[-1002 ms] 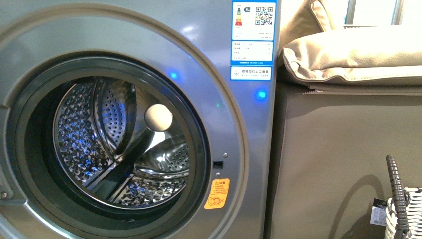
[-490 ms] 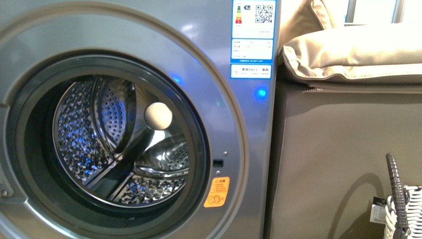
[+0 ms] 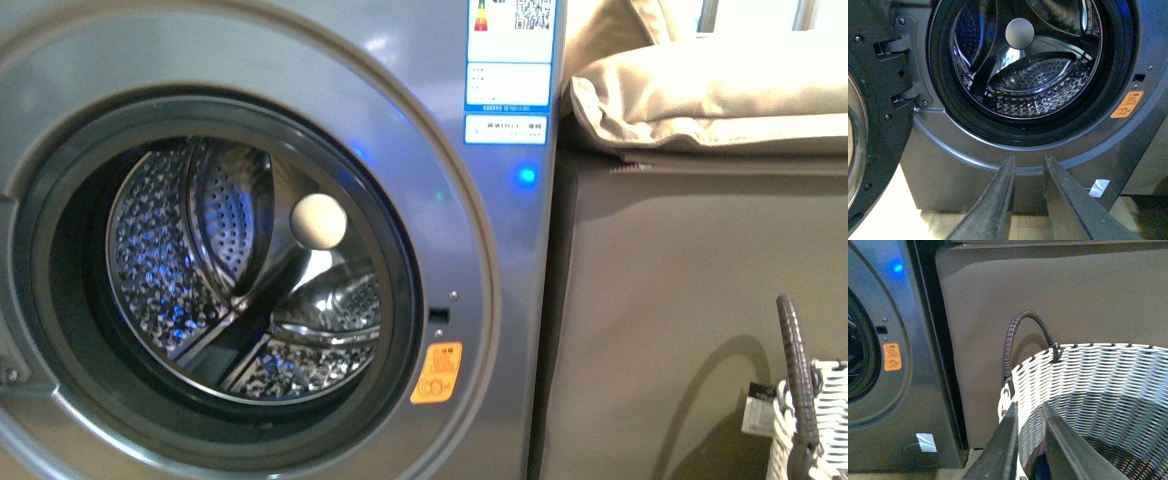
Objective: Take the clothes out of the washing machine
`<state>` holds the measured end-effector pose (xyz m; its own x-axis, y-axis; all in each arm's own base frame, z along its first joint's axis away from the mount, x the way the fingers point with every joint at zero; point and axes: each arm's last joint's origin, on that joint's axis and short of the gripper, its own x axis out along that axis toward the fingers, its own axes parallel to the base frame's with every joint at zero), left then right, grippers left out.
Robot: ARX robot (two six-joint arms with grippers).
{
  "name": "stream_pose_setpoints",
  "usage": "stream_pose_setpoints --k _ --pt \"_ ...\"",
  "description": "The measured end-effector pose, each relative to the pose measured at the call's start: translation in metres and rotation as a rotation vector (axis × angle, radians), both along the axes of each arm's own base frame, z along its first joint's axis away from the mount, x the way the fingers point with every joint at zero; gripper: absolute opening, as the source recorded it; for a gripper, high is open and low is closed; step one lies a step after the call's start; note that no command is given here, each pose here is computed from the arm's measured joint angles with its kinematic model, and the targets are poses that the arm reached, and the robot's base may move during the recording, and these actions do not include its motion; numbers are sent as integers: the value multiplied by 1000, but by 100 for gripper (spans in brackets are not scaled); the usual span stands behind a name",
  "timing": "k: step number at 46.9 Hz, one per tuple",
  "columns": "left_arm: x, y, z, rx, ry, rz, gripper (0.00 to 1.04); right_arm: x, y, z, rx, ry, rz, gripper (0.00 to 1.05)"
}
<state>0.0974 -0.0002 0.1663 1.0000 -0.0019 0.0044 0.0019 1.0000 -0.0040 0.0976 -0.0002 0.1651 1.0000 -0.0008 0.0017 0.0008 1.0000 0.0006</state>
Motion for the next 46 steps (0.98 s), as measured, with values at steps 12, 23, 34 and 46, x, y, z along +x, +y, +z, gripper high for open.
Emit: stream_pose_setpoints --k 12,23,34,46 --pt "0 0 0 0 0 0 66 0 0 0 0 0 0 61" --pt "0 0 0 0 0 0 100 0 0 0 0 0 0 98" --pt "0 0 0 0 0 0 98 0 0 0 0 0 0 97" --pt "0 0 0 0 0 0 98 0 0 0 0 0 0 97"
